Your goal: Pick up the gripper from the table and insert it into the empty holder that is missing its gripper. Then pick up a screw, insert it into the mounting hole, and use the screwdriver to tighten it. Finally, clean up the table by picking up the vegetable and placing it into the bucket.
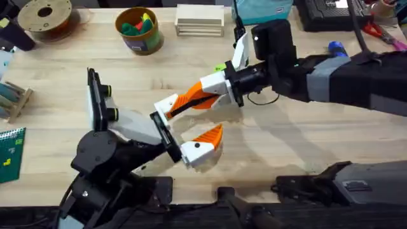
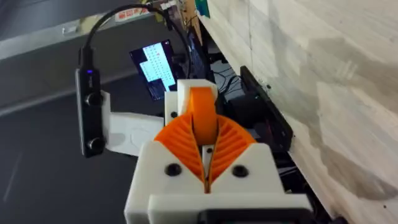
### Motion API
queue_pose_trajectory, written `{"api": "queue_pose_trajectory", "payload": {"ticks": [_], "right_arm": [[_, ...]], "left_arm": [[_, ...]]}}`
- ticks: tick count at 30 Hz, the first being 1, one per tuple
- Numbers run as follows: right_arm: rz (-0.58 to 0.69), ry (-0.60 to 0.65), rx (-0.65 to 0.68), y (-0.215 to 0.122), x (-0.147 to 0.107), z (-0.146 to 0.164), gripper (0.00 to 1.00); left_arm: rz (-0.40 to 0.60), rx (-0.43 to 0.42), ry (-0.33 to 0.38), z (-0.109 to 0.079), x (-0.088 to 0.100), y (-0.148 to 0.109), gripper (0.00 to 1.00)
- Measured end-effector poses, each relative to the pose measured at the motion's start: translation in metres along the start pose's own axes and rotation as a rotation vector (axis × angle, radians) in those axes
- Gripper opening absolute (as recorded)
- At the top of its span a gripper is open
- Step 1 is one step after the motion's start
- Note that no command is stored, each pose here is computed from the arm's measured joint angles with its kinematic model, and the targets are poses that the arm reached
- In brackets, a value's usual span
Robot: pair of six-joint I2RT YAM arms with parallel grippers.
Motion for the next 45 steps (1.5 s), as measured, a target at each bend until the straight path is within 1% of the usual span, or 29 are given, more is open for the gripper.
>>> {"api": "queue_pose_trajectory", "payload": {"ticks": [2, 4, 5, 7, 9, 13, 18, 19, 20, 22, 27, 32, 37, 38, 39, 42, 45], "right_arm": [[0.005, -0.004, 0.002, -0.001, -0.001, 0.000, 0.074], [0.008, -0.008, 0.003, -0.001, -0.001, 0.000, 0.163], [0.008, -0.009, 0.002, -0.001, -0.001, 0.000, 0.227], [0.011, -0.012, 0.000, 0.000, -0.002, -0.001, 0.300], [0.015, -0.011, -0.002, 0.002, -0.002, -0.001, 0.331], [0.017, -0.012, -0.003, 0.002, -0.003, -0.001, 0.378], [0.017, -0.018, -0.003, 0.002, -0.003, -0.001, 0.491], [0.016, -0.020, -0.004, 0.002, -0.003, -0.001, 0.794], [0.016, -0.024, -0.003, 0.002, -0.003, -0.001, 0.859], [0.013, -0.027, -0.004, 0.002, -0.002, -0.002, 0.879], [-0.014, -0.062, 0.001, -0.003, 0.004, -0.001, 0.882], [-0.116, -0.148, 0.036, -0.030, 0.028, 0.005, 0.884], [-0.231, -0.224, 0.021, -0.056, 0.053, 0.020, 0.884], [-0.253, -0.237, 0.004, -0.060, 0.057, 0.024, 0.886], [-0.318, -0.263, -0.092, -0.069, 0.066, 0.029, 0.886], [-0.388, -0.319, -0.232, -0.080, 0.073, 0.031, 0.887], [-0.468, -0.399, -0.425, -0.093, 0.081, 0.028, 0.887]], "left_arm": [[0.000, -0.002, 0.003, 0.000, 0.000, 0.000, 0.986], [0.000, -0.005, 0.008, -0.001, 0.000, 0.000, 0.986], [-0.001, -0.012, 0.013, -0.002, 0.000, 0.000, 0.986], [0.003, -0.046, 0.020, -0.008, 0.000, 0.000, 0.986], [0.006, -0.072, 0.025, -0.012, -0.001, 0.000, 0.985], [0.008, -0.090, 0.029, -0.015, -0.001, 0.000, 0.985], [0.009, -0.098, 0.032, -0.016, -0.002, 0.000, 0.985], [0.010, -0.098, 0.032, -0.016, -0.002, 0.000, 0.985], [0.010, -0.098, 0.032, -0.016, -0.002, 0.000, 0.985], [0.010, -0.099, 0.032, -0.016, -0.002, 0.000, 0.985], [0.010, -0.099, 0.032, -0.016, -0.002, 0.000, 0.985], [0.010, -0.099, 0.032, -0.016, -0.002, 0.000, 0.985], [0.010, -0.099, 0.032, -0.016, -0.002, 0.000, 0.985], [0.010, -0.099, 0.032, -0.016, -0.002, 0.000, 0.985], [0.010, -0.099, 0.032, -0.016, -0.002, 0.000, 0.985], [0.009, -0.099, 0.032, -0.016, -0.002, 0.000, 0.985], [0.010, -0.099, 0.032, -0.016, -0.002, 0.000, 0.985]]}}
Point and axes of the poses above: each hand's point on the last joint's axis, 136 mm out from that joint toward the fingers, its own y axis out along the fingers, its own z axis along the line the jaws close on, x = y × z, the point moved 2 cm from there along -y, back along the fingers, and after that the axes turned 12 degrees about y, right-handed, at the moved point
